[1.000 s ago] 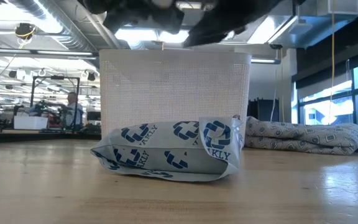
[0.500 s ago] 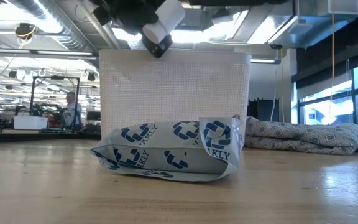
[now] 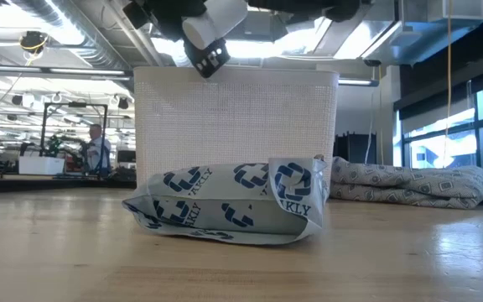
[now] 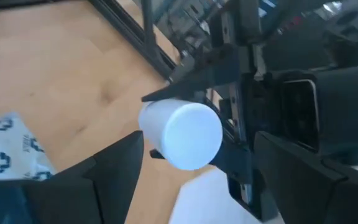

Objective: Pick & place medical supplies in basket/bin

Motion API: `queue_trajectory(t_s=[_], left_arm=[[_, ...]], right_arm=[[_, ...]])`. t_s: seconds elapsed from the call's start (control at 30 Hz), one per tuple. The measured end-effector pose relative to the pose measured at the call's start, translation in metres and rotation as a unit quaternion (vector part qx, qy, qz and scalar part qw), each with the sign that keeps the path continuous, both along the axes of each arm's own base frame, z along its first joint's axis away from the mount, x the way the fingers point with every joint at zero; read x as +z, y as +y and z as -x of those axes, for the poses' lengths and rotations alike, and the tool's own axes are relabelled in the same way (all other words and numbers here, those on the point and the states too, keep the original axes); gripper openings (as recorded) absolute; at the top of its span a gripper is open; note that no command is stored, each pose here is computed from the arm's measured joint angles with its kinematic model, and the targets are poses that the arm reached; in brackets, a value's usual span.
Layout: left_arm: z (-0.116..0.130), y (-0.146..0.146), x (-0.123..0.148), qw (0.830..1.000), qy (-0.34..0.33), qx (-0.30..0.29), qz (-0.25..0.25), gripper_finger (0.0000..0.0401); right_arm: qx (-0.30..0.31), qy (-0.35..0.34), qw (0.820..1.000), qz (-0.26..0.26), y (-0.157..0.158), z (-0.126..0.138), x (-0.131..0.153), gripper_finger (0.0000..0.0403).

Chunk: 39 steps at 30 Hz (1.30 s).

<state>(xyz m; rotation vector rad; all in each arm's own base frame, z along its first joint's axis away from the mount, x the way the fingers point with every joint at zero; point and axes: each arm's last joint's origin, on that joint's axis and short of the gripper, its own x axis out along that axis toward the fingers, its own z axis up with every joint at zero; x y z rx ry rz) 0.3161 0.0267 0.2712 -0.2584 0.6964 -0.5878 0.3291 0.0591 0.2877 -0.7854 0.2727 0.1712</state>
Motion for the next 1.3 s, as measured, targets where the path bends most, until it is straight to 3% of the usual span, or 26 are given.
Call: queue_trajectory(t_s=[0.23, 0.6, 1.1, 1.3], left_arm=[[0.0, -0.003, -0.001, 1.0, 0.012, 0.002, 0.008, 0.0192], [0.003, -0.004, -0.001, 0.999, 0.022, -0.019, 0.031, 0.0192], [0.003, -0.004, -0.002, 0.999, 0.012, -0.029, 0.021, 0.0197], [0.002, -0.004, -0.002, 0.999, 0.012, -0.025, 0.017, 0.0198]], right_arm=[[0.054, 0.0, 0.998, -0.024, -0.006, -0.013, 0.003, 0.0307], [0.053, 0.065, 0.996, -0.02, -0.003, -0.042, -0.002, 0.0305], [0.052, 0.079, 0.995, -0.019, -0.003, -0.042, -0.001, 0.0182], [0.051, 0.082, 0.995, -0.021, -0.003, -0.042, -0.001, 0.0186]])
